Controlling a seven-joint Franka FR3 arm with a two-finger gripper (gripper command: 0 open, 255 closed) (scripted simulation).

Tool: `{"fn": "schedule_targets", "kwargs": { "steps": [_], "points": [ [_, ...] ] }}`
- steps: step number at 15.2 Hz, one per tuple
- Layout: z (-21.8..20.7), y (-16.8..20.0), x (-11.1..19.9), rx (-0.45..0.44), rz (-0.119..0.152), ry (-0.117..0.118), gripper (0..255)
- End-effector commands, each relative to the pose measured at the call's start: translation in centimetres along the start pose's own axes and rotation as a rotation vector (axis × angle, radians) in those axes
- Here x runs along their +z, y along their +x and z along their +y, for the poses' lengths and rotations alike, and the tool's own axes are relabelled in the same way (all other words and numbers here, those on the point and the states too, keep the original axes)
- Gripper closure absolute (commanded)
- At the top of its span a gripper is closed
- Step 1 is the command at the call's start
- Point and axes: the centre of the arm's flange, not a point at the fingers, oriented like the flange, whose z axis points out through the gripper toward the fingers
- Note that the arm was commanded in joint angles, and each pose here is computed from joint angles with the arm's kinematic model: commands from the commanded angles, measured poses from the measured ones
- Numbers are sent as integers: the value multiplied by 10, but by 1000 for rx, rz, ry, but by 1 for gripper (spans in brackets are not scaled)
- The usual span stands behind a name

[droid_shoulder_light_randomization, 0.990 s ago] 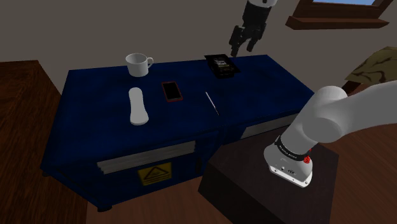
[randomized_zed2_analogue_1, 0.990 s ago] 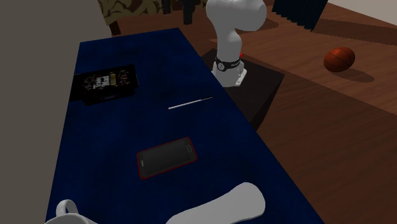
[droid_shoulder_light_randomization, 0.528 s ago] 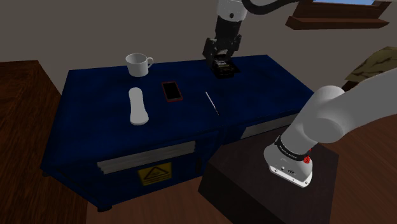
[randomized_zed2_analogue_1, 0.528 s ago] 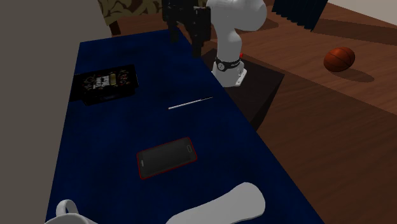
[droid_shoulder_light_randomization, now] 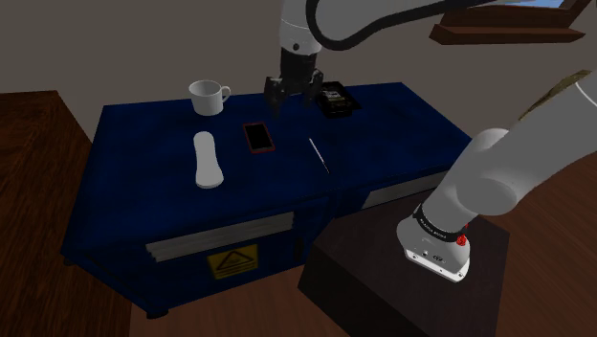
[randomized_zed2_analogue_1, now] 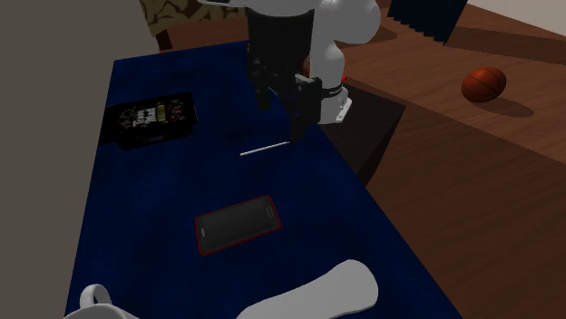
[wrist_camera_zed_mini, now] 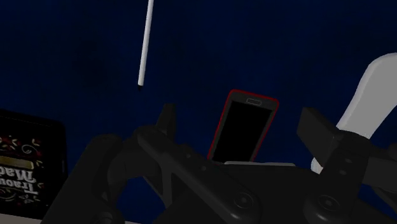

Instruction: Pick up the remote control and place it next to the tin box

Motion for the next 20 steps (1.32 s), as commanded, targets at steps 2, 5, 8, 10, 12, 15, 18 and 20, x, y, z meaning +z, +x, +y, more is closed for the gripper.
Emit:
{"fn": "schedule_targets", "kwargs": {
  "steps": [2, 5, 8, 10, 12, 15, 18, 20],
  "points": [
    [-35, 13, 17, 23, -4, 3, 0],
    [-68, 27, 34, 45, -8, 4, 0],
    [-101, 41, 51, 67, -12, 6, 0],
    [-122, 50, 62, 81, -14, 7, 0],
    [-144, 60, 74, 96, -17, 8, 0],
    [-176, 76, 91, 117, -20, 9, 0],
    [-208, 92, 108, 139, -24, 10, 0],
    [-209, 92, 114, 140, -24, 10, 0]
  ]
}}
